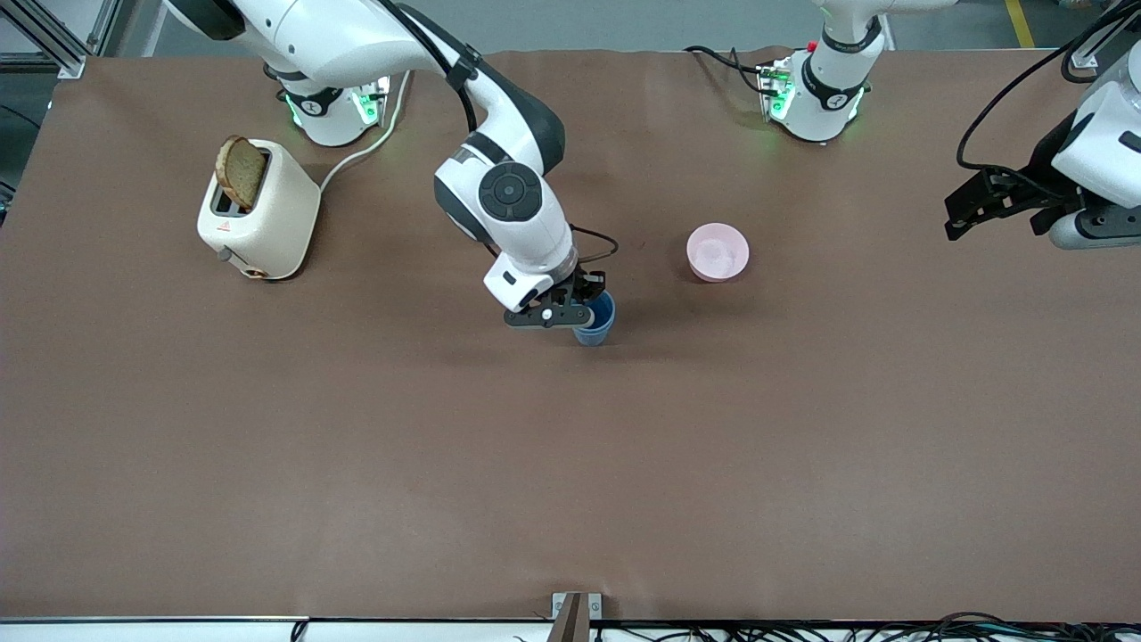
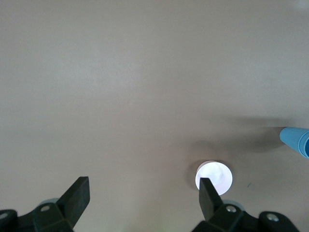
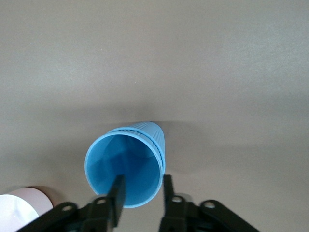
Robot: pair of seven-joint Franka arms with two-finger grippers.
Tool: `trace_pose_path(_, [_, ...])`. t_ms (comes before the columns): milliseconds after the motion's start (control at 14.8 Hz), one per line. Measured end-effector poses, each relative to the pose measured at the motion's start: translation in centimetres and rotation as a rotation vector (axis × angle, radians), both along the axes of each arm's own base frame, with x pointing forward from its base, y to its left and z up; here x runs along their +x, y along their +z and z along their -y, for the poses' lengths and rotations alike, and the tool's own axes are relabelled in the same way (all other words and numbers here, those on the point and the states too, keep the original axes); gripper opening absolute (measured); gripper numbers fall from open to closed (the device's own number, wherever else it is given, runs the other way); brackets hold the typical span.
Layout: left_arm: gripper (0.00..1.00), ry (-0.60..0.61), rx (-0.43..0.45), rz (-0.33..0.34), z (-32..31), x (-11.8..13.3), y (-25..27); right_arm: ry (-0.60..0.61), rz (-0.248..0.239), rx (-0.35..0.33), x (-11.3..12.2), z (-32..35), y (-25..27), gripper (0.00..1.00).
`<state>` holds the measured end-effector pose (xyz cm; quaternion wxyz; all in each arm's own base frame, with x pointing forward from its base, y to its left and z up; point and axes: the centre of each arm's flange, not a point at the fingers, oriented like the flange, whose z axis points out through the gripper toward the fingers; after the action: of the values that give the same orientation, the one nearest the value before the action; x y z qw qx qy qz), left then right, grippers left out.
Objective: Stack blue cups with both arms
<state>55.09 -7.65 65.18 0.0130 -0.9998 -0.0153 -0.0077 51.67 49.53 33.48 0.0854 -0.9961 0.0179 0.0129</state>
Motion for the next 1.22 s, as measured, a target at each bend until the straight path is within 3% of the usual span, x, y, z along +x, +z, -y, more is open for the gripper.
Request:
trace_pose_path(203, [1.0,-0.009,0.0,-0.001,-0.1,0.0,0.0,-0.001,0.026,-0.034,1.0,1.1,2.5,0.73])
trace_pose_path(407, [1.0,-0.012,0.0,0.0,-0.1,0.0,0.0,-0.072,0.099,-0.139,4.1,8.3,11.5,1.0])
trace_pose_path(542, [1.0,-0.013,0.0,0.001,-0.1,0.0,0.0,-0.179,0.139,-0.169,5.9,15.5,18.0,1.0])
trace_pose_path(678, [1.0,-0.022,0.0,0.001,0.0,0.0,0.1,-0.257,0.146,-0.213,6.6,23.0,23.1,1.0])
trace_pose_path(881, [1.0,-0.094,0.001,-0.002,-0.1,0.0,0.0,-0.178,0.105,-0.29,5.8,33.8,28.3,1.0])
trace_pose_path(1017, [1.0,-0.107,0.002,-0.009,-0.1,0.0,-0.1,-0.2,0.059,-0.234,5.3,42.2,30.7,1.0])
trace_pose_path(1220, [1.0,-0.109,0.002,-0.012,-0.1,0.0,-0.1,-0.132,0.042,-0.182,3.8,52.6,32.4,1.0])
